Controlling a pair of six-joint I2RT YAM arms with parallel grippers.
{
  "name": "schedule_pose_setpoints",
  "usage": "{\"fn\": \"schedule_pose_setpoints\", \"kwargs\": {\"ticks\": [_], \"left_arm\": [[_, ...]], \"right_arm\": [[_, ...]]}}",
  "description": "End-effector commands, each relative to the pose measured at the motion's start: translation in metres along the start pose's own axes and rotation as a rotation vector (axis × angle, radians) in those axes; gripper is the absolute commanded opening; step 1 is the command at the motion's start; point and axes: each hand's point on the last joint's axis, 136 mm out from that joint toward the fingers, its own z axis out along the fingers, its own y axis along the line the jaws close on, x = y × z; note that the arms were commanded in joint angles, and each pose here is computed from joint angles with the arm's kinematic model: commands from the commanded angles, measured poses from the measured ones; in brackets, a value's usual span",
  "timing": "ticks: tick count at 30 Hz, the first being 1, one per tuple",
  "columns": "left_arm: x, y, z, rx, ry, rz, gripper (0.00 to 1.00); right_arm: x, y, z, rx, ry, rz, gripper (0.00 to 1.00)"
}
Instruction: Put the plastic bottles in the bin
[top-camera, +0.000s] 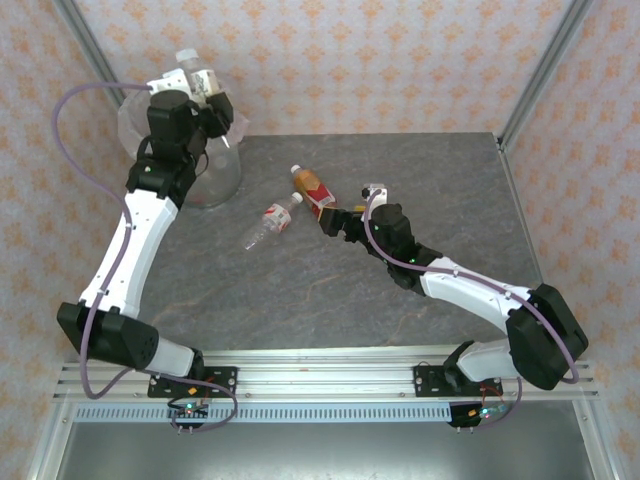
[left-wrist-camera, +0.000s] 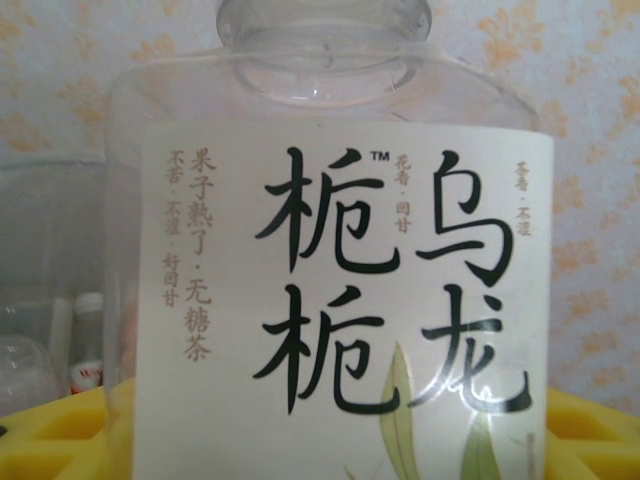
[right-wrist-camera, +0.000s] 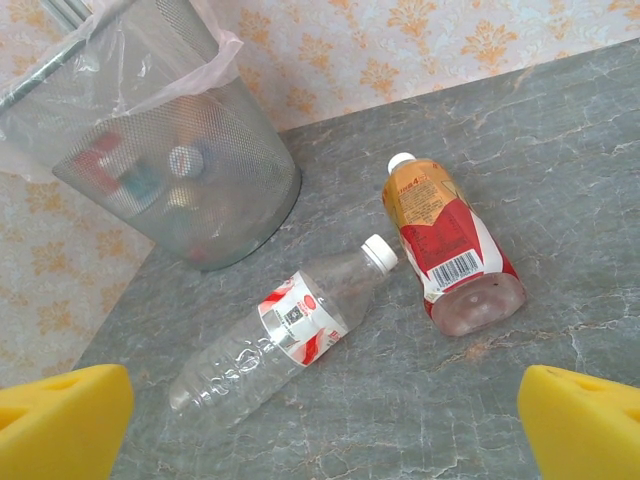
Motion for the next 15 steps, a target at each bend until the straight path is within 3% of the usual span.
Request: {"fn": "schedule_pose_setpoints", "kwargs": {"ticks": [1, 11, 15], "left_arm": [[-0.025, 0.015, 0.013, -0.046, -0.029, 0.03, 0.0], [-0.054, 0.073, 0.078, -0.165, -0.006, 0.009, 0.0], [-0.046, 0.1, 0.11, -0.246, 0.017, -0.016, 0.0]], "right_arm": [[-0.012, 0.006, 0.0, 0.009, -0.036, 0.025, 0.99], [-0.011, 0.0, 0.002, 0.034, -0.058, 0.072, 0.99], [-0.012, -0.002, 0.0, 0.048, -0.063, 0.075, 0.99]]}}
